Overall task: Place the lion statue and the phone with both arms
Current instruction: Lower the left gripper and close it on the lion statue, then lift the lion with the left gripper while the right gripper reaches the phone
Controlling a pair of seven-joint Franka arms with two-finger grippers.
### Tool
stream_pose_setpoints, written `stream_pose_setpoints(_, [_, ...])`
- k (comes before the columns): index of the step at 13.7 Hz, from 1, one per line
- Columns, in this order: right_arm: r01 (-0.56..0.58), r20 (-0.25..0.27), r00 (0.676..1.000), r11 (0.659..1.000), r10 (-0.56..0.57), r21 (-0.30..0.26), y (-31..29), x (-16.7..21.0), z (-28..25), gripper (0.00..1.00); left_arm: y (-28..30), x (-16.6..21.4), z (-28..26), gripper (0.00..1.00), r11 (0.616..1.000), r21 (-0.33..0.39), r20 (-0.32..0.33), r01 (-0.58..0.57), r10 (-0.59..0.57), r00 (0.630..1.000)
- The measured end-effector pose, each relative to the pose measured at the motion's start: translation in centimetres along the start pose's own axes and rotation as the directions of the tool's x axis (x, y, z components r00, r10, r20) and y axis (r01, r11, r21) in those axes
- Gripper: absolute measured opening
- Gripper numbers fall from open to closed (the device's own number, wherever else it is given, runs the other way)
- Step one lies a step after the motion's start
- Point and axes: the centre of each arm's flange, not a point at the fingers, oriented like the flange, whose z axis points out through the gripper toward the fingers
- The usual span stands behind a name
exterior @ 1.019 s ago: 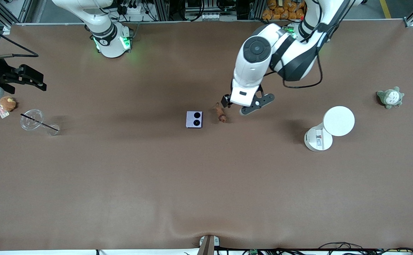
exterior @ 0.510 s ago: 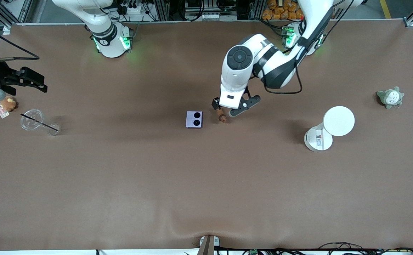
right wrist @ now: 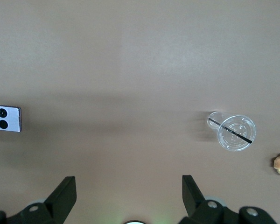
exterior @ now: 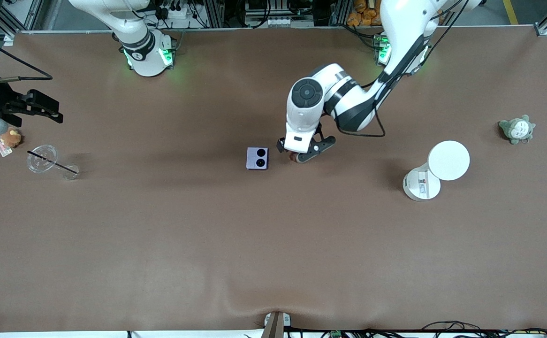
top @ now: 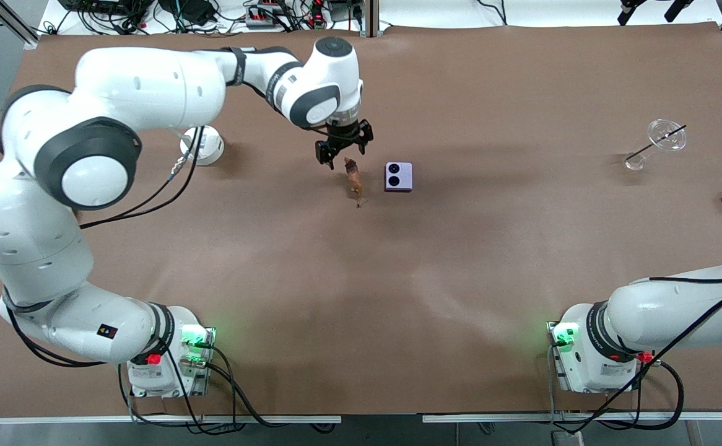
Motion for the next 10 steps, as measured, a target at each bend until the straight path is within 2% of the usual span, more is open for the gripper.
stream_pose_setpoints(6, [-0.004, 0.031, 1.000, 1.000, 0.004, 0.002, 0.3, 0.9, 1.6, 1.00, 1.2, -1.7, 6.8, 1.00, 1.000, 0.025, -0.062, 0.004, -0.003, 0.998])
stream_pose_setpoints(7, [-0.004, 0.037, 0.999, 1.000, 0.004, 0.003, 0.3, 1.1, 1.8, 1.00, 1.2, -1.7, 7.2, 0.92, 1.000, 0.029, -0.061, 0.002, -0.001, 0.998])
stream_pose_setpoints(10, [-0.004, 0.047, 0.999, 1.000, 0.004, 0.003, 0.3, 1.4, 2.3, 1.00, 1.3, -1.6, 7.4, 0.58, 1.000, 0.029, -0.061, 0.001, 0.000, 0.998])
